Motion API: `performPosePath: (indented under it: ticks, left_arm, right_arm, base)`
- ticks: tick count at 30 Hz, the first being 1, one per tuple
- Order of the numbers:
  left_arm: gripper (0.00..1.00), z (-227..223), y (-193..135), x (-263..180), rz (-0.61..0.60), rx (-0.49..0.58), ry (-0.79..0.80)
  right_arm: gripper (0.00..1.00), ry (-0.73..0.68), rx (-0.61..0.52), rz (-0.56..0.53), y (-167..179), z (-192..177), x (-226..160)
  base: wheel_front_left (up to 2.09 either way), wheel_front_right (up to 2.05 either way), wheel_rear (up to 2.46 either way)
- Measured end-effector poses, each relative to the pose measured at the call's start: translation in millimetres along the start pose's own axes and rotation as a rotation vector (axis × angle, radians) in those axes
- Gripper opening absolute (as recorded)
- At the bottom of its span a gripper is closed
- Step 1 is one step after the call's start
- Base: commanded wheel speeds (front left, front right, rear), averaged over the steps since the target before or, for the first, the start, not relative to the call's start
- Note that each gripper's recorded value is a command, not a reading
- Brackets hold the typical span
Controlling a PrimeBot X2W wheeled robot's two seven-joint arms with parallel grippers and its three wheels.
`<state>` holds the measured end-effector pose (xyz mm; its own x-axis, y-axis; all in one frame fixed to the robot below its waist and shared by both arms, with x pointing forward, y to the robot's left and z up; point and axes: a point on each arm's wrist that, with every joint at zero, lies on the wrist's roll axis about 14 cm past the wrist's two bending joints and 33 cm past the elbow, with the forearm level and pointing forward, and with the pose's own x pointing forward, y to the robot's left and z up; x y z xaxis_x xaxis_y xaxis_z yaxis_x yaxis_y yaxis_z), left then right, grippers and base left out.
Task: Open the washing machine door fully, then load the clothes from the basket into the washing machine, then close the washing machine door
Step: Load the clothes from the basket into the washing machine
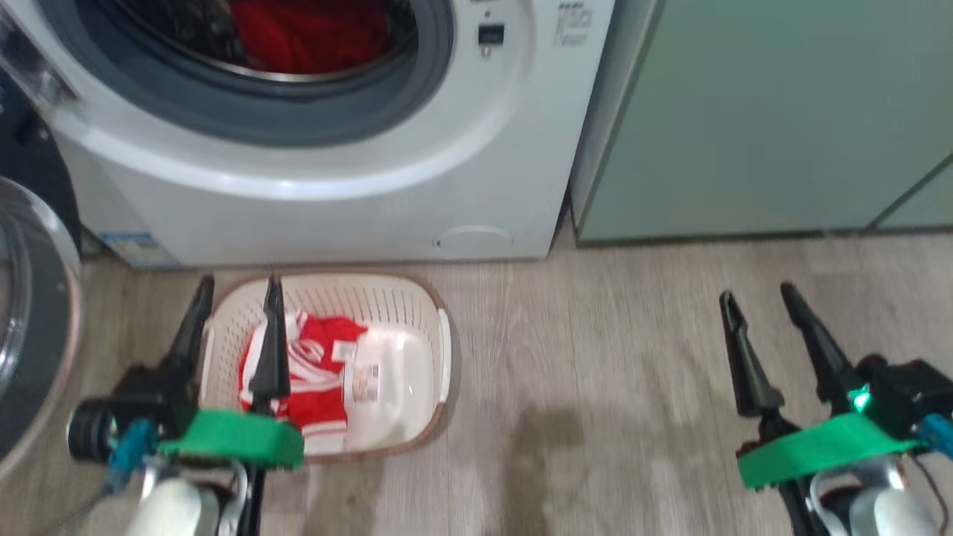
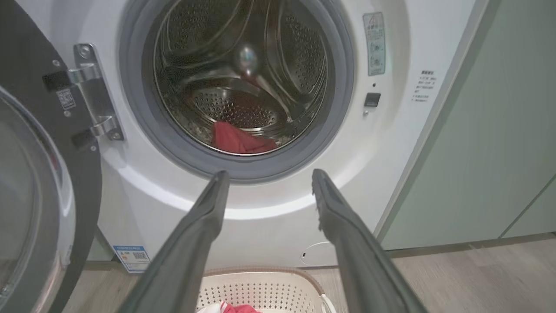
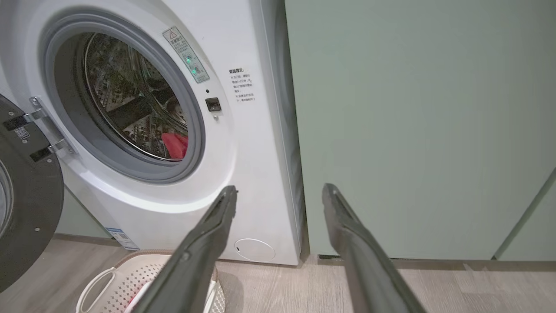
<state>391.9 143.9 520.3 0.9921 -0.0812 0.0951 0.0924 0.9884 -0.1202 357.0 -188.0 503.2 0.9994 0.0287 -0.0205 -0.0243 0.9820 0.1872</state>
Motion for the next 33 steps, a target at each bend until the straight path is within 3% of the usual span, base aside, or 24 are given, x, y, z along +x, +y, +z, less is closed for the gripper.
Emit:
performPosePath:
  ticks: [6,13,21,33]
  left_arm:
    - [1.0,-45,8,44,-0.01,-0.001,0.097]
    - [1.0,-170,30,81,0.025,-0.055,0.411]
    - [1.0,-292,43,89,0.027,-0.076,0.747]
    - [1.0,-421,75,65,-0.072,0.14,1.102]
  right_arm:
    - [1.0,0.001,-0.003,0.017,3,-8,37]
    - [1.0,0.046,0.001,0.035,3,-44,81]
    - [1.0,0.105,0.032,0.026,-5,-93,107]
    - [1.0,0.234,0.103,-0.041,-29,-163,111]
  base:
    - [0.0,0.0,0.0]
    - [0.0,0.0,0.0]
    - [0.0,0.0,0.0]
    - [0.0,0.0,0.0]
